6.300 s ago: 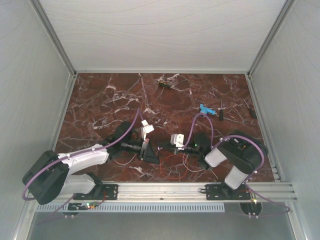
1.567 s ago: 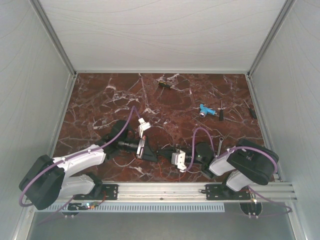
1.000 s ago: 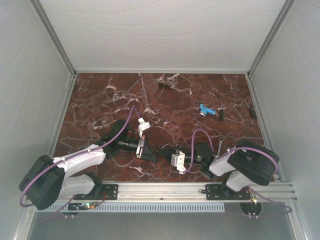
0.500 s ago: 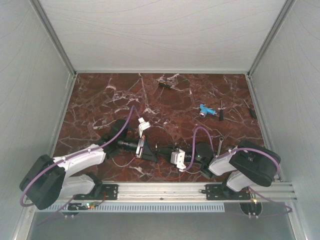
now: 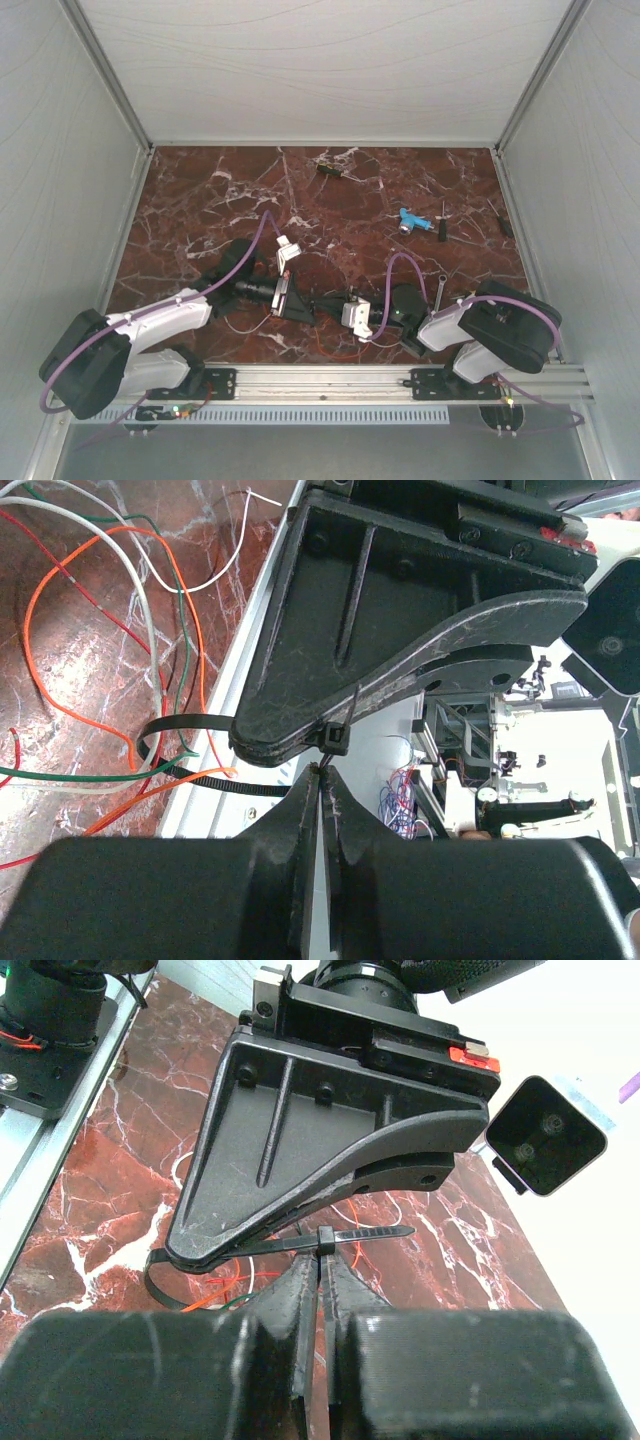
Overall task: Zip-tie the wires
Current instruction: Tie the cable at the center of the board.
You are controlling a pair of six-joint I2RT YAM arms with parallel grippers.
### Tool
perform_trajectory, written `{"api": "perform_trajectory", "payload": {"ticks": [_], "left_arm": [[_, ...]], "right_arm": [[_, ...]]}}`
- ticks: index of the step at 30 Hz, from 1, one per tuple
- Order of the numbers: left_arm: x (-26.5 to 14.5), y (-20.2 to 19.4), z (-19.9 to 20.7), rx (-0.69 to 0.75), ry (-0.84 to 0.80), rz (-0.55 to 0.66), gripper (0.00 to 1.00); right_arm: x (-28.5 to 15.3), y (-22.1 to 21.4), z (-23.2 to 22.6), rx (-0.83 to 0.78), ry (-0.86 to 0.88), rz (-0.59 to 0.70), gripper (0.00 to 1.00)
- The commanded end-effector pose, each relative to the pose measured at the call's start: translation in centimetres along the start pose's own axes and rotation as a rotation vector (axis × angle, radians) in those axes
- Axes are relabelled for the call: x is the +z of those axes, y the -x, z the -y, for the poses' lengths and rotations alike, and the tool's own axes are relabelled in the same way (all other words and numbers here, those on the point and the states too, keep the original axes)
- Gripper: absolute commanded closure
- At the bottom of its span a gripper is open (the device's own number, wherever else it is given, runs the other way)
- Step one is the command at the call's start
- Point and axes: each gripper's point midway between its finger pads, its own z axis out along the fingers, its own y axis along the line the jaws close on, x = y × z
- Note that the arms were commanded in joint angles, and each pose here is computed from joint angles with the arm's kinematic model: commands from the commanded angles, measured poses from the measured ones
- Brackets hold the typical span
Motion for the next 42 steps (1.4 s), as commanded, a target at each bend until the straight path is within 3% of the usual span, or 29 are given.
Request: {"api": "perform_trajectory", "payload": {"ticks": [1, 24, 38, 42], "left_arm": [[-0.1, 0.9, 1.0, 0.038, -0.026, 0.026, 1.00], [-0.9, 2.6, 1.2, 0.028, -0.026, 0.067, 1.00], [-1.3, 2.8, -0.1, 0.002, 0.041, 0.076, 1.00], [-1.4, 2.8, -0.3, 0.006, 0.060, 0.083, 0.81]], "right_arm": [[0.3, 3.0, 1.1, -0.094, -0.025, 0.111, 1.00], [0.6, 1.3, -1.1, -0.249, 0.020, 0.041, 1.00], [0.8, 0.9, -0.9, -0.232, 0.003, 0.021, 1.00], [0.9, 0.9, -0.7, -0.215, -0.006, 0.019, 1.00]]}}
